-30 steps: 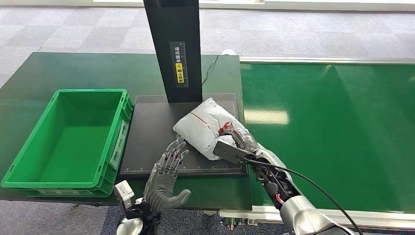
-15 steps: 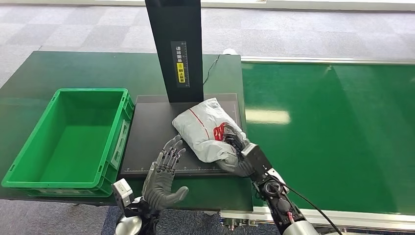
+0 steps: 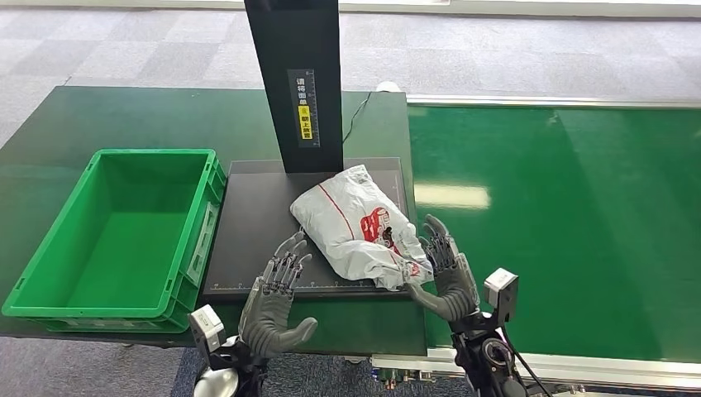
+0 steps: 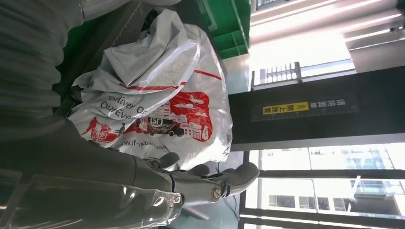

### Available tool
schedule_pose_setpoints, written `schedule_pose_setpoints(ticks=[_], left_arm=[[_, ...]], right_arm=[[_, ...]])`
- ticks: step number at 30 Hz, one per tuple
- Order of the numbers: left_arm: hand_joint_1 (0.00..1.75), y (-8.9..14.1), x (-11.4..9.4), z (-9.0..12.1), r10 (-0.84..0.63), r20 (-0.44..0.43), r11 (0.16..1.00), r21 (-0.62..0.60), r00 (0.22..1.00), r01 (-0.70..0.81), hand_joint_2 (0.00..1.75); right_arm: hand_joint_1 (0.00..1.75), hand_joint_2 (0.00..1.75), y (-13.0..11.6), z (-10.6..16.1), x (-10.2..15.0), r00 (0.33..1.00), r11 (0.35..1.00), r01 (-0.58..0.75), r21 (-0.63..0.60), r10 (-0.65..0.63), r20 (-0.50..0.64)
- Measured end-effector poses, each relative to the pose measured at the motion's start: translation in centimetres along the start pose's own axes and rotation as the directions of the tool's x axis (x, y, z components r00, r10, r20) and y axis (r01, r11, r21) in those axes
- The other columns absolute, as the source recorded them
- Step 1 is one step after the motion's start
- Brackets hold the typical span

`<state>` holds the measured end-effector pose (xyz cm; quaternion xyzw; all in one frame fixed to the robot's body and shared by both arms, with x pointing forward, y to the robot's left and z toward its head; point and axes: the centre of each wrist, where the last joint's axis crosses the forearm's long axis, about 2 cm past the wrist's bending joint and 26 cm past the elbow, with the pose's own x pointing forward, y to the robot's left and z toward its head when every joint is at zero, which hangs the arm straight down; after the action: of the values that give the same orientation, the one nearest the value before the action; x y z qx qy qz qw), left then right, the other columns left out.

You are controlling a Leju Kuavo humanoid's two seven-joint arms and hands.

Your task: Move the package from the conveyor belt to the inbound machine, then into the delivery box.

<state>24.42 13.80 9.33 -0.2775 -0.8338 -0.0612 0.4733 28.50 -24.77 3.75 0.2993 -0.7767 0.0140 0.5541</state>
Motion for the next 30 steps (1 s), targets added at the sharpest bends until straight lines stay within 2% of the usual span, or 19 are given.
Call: schedule_pose_setpoints(ticks=[7,12,15,18,23,26,30], left_arm=[[0.0,-0.2,-0.1,0.5,-0.048,-0.021,0.999,-0.012,0.999,0.047,1.75],[0.0,-0.6,-0.1,0.0,-0.254,-0.049,0.966,-0.051,0.966,0.252,1.75],[0.0,-1.1,0.0,-1.5,-0.337,-0.039,0.939,-0.078,0.941,0.334,1.75],[0.0,-1.6,0.0,-3.2,-0.351,-0.028,0.932,-0.112,0.936,0.346,1.75],[0.0,-2.6,-1.3,-7.1,-0.357,-0.067,0.908,-0.257,0.932,0.33,1.75],[0.0,-3.5,-2.5,-9.0,-0.336,-0.11,0.899,-0.334,0.936,0.283,1.75],[0.0,-5.5,-3.5,-11.3,-0.265,-0.212,0.901,-0.402,0.941,0.163,1.75]], right_arm=[[0.0,1.75,1.6,1.3,-0.5,0.991,0.991,0.116,-0.063,-0.112,0.073],[0.0,1.75,2.2,0.8,0.1,0.972,0.967,0.191,-0.172,-0.162,0.168],[0.0,1.75,2.2,0.3,0.8,0.957,0.944,0.235,-0.231,-0.183,0.223],[0.0,1.75,2.2,-0.1,1.3,0.947,0.932,0.258,-0.256,-0.19,0.26],[0.0,1.75,2.2,-1.7,1.9,0.93,0.925,0.286,-0.25,-0.205,0.306],[0.0,1.75,2.3,-3.0,2.3,0.92,0.929,0.292,-0.228,-0.208,0.332],[0.0,1.75,2.7,-4.1,2.5,0.91,0.931,0.304,-0.201,-0.222,0.35]])
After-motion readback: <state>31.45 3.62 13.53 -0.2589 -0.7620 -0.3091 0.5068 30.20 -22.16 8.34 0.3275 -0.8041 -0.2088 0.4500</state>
